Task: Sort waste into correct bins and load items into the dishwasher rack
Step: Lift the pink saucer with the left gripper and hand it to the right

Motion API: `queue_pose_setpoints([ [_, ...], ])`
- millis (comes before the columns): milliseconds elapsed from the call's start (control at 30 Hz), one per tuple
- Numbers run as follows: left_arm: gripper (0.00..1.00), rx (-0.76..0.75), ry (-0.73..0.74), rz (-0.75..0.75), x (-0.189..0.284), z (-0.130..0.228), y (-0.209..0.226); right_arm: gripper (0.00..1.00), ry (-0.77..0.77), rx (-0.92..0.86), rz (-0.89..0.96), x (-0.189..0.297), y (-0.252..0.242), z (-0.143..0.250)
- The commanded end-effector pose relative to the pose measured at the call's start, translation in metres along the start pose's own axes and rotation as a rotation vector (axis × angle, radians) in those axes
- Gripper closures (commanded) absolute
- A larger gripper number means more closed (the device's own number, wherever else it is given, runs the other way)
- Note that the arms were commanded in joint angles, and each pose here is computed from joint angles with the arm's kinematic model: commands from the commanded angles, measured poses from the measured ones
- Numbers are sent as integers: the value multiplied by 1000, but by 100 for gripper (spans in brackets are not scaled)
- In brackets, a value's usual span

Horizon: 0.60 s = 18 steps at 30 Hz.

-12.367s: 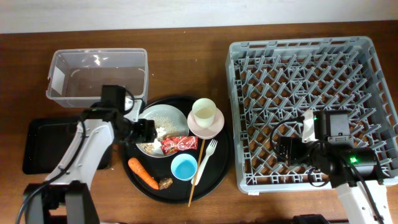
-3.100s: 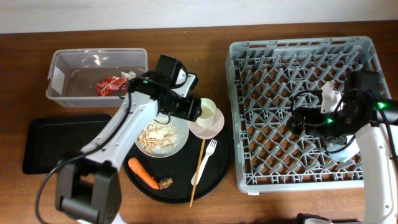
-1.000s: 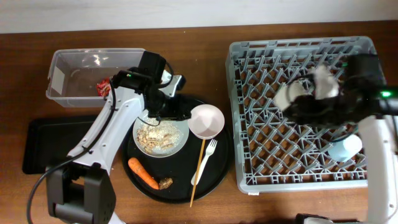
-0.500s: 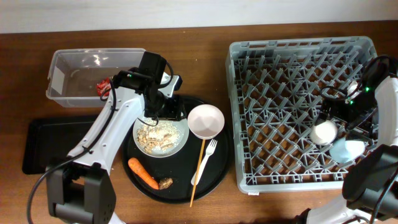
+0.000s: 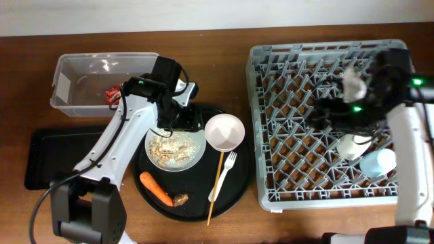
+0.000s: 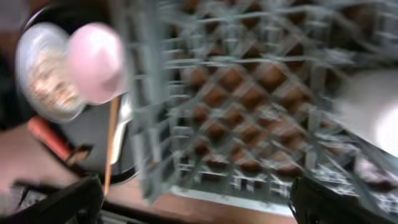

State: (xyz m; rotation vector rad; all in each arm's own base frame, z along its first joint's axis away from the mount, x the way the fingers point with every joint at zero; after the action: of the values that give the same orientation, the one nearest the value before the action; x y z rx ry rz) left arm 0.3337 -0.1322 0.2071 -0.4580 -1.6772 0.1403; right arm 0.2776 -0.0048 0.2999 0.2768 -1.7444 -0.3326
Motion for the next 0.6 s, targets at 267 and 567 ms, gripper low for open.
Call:
queue_pose_setpoints([
  [267,43,-9,-50,-33,-13,-13,-2,1,27,306,-37,-33,95,6],
  [567,78,-43,45,-36,-90,-23,-4,1,27,307,-37,-33,95,6],
])
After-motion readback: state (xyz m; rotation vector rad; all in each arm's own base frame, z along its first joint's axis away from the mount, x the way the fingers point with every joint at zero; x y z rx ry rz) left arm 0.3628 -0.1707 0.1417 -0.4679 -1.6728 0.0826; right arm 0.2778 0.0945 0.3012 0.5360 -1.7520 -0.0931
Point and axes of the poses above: each gripper's point midway between its finger pads, its own x axis back along the fingers, its own y axis along the line the jaws close on, z = x × y, the point moved 9 cm from there along x, back along the fingers
